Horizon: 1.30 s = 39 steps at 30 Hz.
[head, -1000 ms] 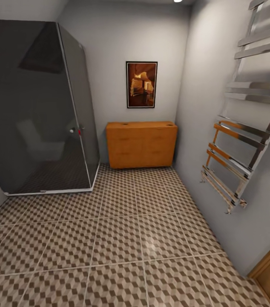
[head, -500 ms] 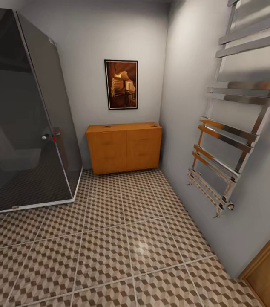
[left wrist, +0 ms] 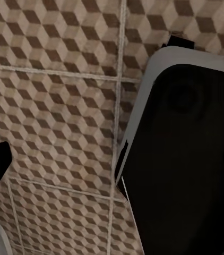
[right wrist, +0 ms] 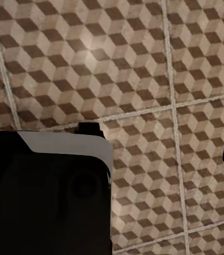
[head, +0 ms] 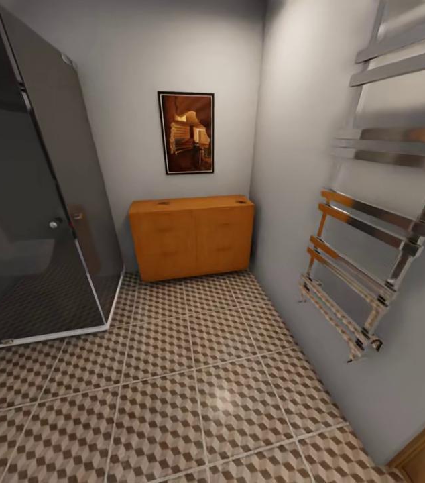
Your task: Take the four mousetraps from the cabinet in the bathroom and place them on the bathroom floor. Make sure all four end up on the same floor surface, and ensure that at least two of them are either under or directly next to the same bathroom sink.
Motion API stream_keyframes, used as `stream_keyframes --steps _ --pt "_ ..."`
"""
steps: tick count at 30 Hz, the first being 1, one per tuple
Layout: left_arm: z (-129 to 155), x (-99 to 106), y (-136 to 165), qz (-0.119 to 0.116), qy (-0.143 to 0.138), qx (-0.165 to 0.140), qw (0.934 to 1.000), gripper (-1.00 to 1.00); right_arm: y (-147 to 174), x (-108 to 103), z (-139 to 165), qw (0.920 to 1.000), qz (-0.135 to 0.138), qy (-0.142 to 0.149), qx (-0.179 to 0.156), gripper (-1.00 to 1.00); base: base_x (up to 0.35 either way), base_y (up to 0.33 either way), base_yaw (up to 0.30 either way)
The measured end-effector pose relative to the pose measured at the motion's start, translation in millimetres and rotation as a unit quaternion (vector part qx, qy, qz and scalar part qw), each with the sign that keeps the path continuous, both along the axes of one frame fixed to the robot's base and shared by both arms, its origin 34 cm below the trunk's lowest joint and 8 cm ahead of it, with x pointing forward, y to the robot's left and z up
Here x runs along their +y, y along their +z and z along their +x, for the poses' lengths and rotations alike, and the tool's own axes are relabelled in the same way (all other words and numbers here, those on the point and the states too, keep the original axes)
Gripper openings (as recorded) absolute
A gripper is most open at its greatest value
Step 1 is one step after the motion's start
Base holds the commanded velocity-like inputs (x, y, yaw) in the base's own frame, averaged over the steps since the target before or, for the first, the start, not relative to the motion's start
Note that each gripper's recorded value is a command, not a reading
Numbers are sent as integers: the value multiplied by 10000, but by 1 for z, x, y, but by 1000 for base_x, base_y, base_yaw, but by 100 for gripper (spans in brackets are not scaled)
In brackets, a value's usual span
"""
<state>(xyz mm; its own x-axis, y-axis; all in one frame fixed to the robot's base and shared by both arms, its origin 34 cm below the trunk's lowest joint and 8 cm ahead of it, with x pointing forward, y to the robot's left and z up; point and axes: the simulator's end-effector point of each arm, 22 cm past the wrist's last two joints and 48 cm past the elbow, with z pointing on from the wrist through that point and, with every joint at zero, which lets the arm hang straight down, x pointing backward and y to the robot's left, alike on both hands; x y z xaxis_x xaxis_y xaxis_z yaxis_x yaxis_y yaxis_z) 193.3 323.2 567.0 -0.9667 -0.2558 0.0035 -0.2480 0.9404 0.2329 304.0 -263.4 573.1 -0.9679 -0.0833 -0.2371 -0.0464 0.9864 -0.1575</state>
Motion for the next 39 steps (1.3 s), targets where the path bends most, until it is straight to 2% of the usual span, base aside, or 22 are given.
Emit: stream_keyframes --steps 39 --pt "0 0 0 0 -2 1 10000 100 0 -2 1 10000 -21 36 -16 100 293 0 0"
